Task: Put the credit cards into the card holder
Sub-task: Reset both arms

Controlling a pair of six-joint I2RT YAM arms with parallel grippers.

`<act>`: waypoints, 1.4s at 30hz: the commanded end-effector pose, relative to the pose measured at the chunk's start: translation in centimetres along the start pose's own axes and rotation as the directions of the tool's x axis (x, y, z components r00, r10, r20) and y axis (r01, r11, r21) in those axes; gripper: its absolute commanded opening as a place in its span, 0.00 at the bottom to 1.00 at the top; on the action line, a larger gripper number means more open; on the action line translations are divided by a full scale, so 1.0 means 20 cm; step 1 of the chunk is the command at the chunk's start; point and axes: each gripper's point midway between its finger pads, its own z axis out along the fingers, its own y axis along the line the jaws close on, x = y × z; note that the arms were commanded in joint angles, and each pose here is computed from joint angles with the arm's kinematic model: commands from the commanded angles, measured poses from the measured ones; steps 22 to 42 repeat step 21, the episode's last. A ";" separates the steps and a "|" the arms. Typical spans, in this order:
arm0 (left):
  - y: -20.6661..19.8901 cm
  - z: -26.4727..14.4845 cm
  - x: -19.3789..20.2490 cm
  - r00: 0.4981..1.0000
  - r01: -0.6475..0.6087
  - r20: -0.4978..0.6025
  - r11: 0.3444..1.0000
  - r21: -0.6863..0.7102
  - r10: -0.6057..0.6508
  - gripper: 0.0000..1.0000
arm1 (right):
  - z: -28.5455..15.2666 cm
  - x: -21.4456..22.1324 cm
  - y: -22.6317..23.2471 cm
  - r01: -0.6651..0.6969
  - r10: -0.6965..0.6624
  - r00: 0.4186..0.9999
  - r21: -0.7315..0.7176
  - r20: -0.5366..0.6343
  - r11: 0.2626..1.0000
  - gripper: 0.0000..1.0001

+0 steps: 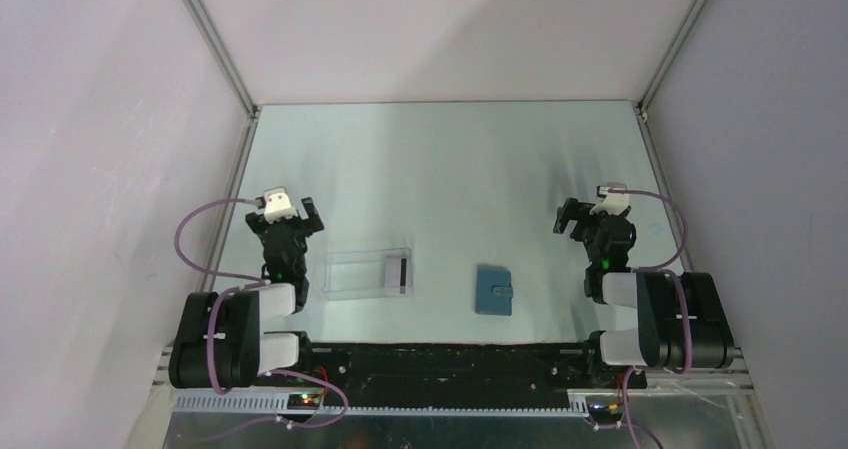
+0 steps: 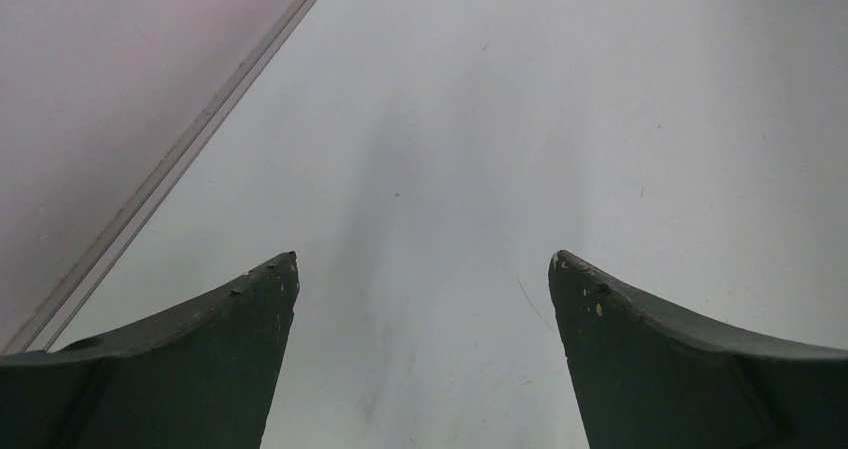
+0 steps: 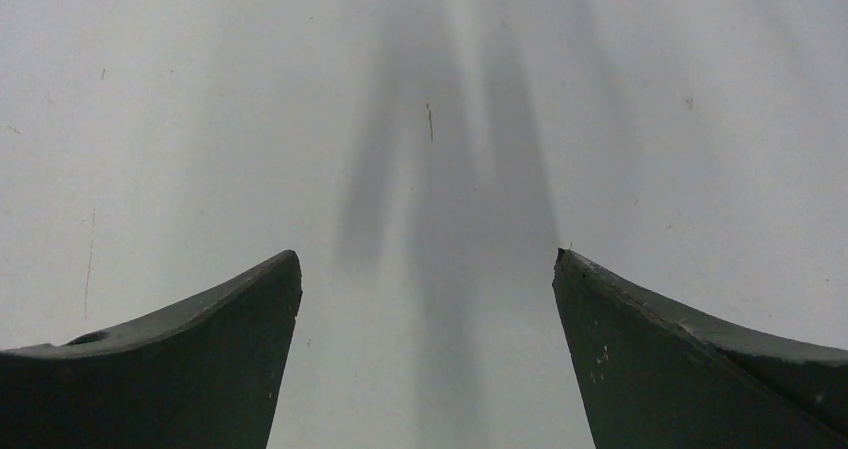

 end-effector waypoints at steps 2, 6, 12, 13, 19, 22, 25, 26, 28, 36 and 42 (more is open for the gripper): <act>-0.01 0.04 -0.16 0.995 0.008 0.103 1.000 0.002 -0.008 1.00 | 0.03 -0.15 0.01 0.020 -0.019 0.995 -0.010 0.095 1.000 0.99; -0.01 0.04 -0.16 0.995 0.008 0.103 1.000 0.001 -0.008 1.00 | 0.03 -0.15 0.01 0.020 -0.019 0.995 -0.010 0.096 1.000 0.99; -0.01 0.04 -0.16 0.995 0.008 0.101 1.000 0.001 -0.008 1.00 | 0.03 -0.15 0.01 0.021 -0.020 0.995 -0.010 0.096 1.000 0.99; -0.01 0.04 -0.16 0.995 0.008 0.101 1.000 0.002 -0.008 1.00 | 0.03 -0.15 0.01 0.021 -0.020 0.995 -0.010 0.096 1.000 0.99; -0.05 0.04 -0.16 0.995 -0.011 0.102 0.999 0.050 0.006 1.00 | 0.03 -0.15 0.01 0.021 -0.020 0.995 -0.010 0.097 1.000 0.99; -0.05 0.03 -0.15 0.995 -0.018 0.102 0.998 0.059 0.012 1.00 | 0.03 -0.15 0.01 0.020 -0.019 0.995 -0.010 0.095 1.000 0.99; -0.05 0.03 -0.15 0.995 -0.018 0.102 0.998 0.059 0.012 1.00 | 0.03 -0.15 0.01 0.020 -0.019 0.995 -0.010 0.095 1.000 0.99; -0.05 0.03 -0.15 0.995 -0.018 0.102 0.998 0.059 0.012 1.00 | 0.03 -0.15 0.01 0.020 -0.019 0.995 -0.010 0.095 1.000 0.99; -0.05 0.03 -0.15 0.995 -0.018 0.102 0.998 0.059 0.012 1.00 | 0.03 -0.15 0.01 0.020 -0.019 0.995 -0.010 0.095 1.000 0.99; -0.05 0.03 -0.15 0.995 -0.018 0.102 0.998 0.059 0.012 1.00 | 0.03 -0.15 0.01 0.020 -0.019 0.995 -0.010 0.095 1.000 0.99; -0.05 0.03 -0.15 0.995 -0.018 0.102 0.998 0.059 0.012 1.00 | 0.03 -0.15 0.01 0.020 -0.019 0.995 -0.010 0.095 1.000 0.99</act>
